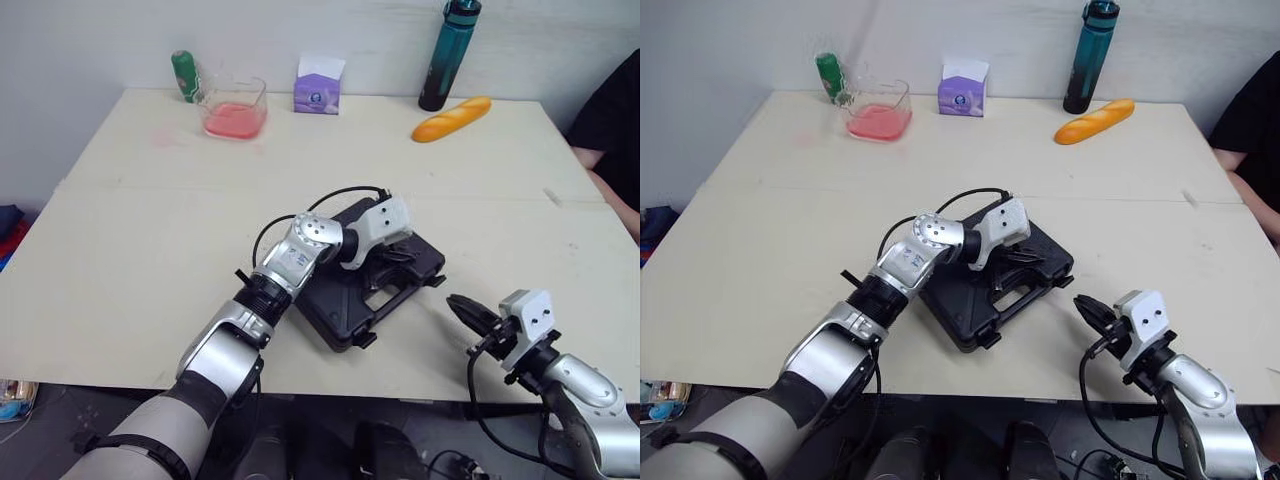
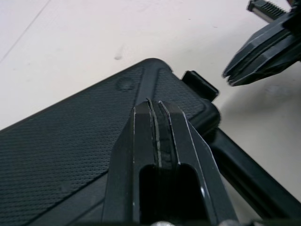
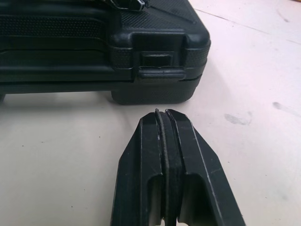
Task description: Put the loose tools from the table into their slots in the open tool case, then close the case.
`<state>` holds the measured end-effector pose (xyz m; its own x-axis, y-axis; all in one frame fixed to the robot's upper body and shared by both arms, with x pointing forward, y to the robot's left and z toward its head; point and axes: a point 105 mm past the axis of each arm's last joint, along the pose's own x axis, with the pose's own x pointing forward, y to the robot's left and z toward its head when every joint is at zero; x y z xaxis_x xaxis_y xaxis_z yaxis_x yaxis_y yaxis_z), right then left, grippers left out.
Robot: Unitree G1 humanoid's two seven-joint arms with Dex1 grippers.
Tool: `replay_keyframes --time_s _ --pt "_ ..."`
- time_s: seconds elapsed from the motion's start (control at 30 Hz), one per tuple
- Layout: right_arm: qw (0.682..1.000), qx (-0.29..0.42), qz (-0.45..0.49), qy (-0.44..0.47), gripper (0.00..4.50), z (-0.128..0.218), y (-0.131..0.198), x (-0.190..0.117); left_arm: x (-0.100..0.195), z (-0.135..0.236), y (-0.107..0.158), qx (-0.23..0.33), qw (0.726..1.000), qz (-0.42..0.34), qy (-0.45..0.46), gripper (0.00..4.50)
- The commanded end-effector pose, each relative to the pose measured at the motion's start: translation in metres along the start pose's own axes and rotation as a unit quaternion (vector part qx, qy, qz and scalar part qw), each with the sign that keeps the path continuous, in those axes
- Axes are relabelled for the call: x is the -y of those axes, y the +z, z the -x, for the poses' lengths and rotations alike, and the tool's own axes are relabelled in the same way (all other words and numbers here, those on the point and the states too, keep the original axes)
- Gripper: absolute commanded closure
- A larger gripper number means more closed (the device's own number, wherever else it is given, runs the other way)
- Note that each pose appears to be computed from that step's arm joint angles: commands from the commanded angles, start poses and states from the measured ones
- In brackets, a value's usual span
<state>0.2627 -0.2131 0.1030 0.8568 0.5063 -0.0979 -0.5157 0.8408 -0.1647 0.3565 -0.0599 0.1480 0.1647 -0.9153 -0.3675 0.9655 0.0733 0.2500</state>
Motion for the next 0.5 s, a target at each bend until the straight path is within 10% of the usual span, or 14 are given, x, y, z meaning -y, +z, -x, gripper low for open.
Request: replay_keyframes --time_s 0.03,0.5 --pt "1.000 0.007 0.001 -0.002 4.46 -0.006 0.004 0.000 0.016 -0.003 -0.061 -0.104 0.993 0.053 -0.016 4.50" --pt "1.000 0.018 0.015 0.018 4.46 -0.036 0.012 -0.001 0.006 0.004 -0.067 -0.116 0.991 0.067 0.019 4.50"
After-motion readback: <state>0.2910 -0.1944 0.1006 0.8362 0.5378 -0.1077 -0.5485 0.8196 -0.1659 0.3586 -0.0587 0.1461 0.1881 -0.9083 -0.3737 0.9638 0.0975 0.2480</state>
